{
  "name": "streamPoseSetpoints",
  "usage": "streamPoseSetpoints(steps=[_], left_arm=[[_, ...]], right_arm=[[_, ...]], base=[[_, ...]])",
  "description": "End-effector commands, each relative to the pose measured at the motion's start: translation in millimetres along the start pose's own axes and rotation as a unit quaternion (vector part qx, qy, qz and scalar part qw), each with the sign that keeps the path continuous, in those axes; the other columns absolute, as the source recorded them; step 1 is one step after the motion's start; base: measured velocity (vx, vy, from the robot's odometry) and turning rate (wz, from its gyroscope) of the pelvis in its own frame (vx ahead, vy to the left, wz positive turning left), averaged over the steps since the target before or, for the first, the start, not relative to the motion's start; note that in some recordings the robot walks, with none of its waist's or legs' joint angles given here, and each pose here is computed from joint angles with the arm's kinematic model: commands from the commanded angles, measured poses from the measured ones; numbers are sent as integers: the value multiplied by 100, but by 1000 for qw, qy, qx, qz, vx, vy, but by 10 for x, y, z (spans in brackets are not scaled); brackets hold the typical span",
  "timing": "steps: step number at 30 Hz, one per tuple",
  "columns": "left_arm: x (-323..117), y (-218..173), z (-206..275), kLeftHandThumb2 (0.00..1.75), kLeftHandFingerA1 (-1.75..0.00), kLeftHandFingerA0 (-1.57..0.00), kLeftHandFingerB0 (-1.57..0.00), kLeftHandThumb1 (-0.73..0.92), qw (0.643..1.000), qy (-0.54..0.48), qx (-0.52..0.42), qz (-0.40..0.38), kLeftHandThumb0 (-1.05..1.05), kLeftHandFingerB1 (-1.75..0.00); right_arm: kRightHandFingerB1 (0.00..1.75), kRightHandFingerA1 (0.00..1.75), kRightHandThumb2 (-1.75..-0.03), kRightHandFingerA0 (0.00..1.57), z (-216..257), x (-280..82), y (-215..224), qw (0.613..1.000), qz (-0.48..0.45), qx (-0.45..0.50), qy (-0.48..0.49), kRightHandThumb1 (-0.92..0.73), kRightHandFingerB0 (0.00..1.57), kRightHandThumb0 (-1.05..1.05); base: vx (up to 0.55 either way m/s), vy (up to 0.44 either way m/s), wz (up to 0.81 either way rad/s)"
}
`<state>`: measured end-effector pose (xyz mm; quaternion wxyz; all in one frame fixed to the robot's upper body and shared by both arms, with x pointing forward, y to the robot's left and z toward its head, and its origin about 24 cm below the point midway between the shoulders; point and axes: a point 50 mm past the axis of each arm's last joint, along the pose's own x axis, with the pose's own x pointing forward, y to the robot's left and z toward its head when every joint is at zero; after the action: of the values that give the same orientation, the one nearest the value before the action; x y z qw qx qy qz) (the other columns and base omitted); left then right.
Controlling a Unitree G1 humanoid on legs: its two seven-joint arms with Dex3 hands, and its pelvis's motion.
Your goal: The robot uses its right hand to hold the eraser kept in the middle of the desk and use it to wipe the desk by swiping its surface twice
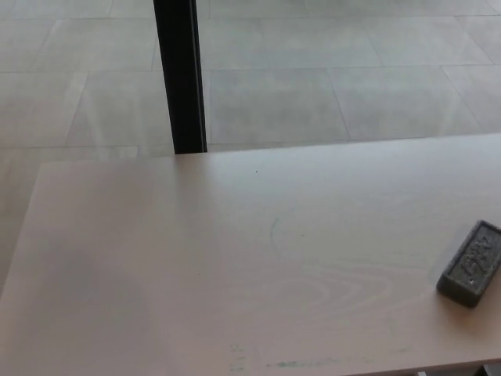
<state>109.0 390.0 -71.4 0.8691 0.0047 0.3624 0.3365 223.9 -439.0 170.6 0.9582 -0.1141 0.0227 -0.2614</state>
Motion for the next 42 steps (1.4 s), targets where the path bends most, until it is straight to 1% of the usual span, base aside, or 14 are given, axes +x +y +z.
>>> streamPoseSetpoints(steps=[1, 2, 5, 6, 8, 20, 21, 23, 24, 30, 32, 33, 34, 42], left_arm=[[-21, 90, -29, 98, -80, -68, -45, 55, 1000, 4, -4, 5, -56, -65], [-25, 93, -23, 61, -75, -68, -55, 71, 1000, 3, 8, 7, -56, -60], [-21, 93, -41, 61, -76, -67, -55, 71, 1000, 8, -2, 5, -54, -61], [-24, 90, -53, 97, -80, -69, -46, 55, 1000, 9, -5, 4, -56, -65], [-36, 101, -81, 62, -76, -67, -55, 71, 1000, 10, -4, 4, -54, -61], [-79, 176, -145, 99, -81, -72, -48, 57, 1000, 12, 5, 7, -56, -66], [-82, 195, -155, 62, -78, -72, -59, 73, 1000, 13, 4, 12, -55, -63], [-74, 192, -152, 99, -81, -73, -50, 56, 1000, 13, 3, 13, -58, -67], [-69, 192, -144, 61, -75, -73, -58, 72, 1000, 13, 6, 16, -57, -61], [-32, 134, -27, 61, -76, -74, -56, 72, 1000, 3, 2, 12, -53, -60], [-16, 113, 15, 98, -81, -74, -46, 55, 1000, -3, -5, 9, -55, -65], [-9, 97, 44, 61, -75, -72, -56, 71, 1000, -7, -8, 7, -55, -60], [1, 79, 66, 97, -81, -73, -47, 54, 1000, -10, -10, 3, -56, -65], [-1, 85, 53, 97, -80, -73, -46, 54, 1000, -7, -4, -1, -53, -65]], right_arm=[[60, 63, -63, 98, -638, -569, -914, 970, -232, 65, 29, -71, 60, -87], [67, 67, -63, 99, -840, -687, -952, 961, -260, 82, 48, -72, 56, -83], [76, 76, -62, 98, -1142, -912, -1003, 941, -306, 122, 80, -72, 44, -84], [76, 78, -62, 95, -1175, -940, -1012, 936, -315, 132, 81, -71, 45, -84], [79, 80, -62, 93, -1313, -1041, -1025, 923, -340, 159, 89, -71, 47, -83], [87, 83, -61, 94, -1872, -1475, -939, 894, -361, 193, 179, -70, 34, -77], [85, 84, -61, 89, -1913, -1518, -909, 901, -351, 182, 181, -71, 30, -74], [84, 84, -61, 92, -1922, -1490, -878, 901, -347, 189, 181, -70, 32, -76], [84, 83, -61, 95, -1932, -1485, -869, 900, -346, 191, 185, -69, 35, -77], [79, 84, -60, 89, -1899, -1324, -767, 908, -327, 190, 179, -67, 34, -74], [79, 82, -60, 89, -1893, -1267, -712, 913, -314, 189, 178, -67, 33, -76], [80, 82, -60, 88, -1890, -1248, -688, 917, -305, 184, 177, -66, 33, -77], [81, 83, -61, 93, -1887, -1230, -668, 920, -300, 182, 176, -66, 32, -78], [77, 80, -60, 87, -1908, -1247, -645, 926, -284, 162, 186, -65, 34, -76]], base=[[0, 0, 0], [0, 0, 0], [0, 0, 0], [0, 0, 0], [0, 0, 0], [0, 0, 0], [0, 0, 0], [0, 0, 0], [0, 0, 0], [0, 0, 0], [0, 0, 0], [0, 0, 0], [0, 0, 0], [0, 0, 0]])
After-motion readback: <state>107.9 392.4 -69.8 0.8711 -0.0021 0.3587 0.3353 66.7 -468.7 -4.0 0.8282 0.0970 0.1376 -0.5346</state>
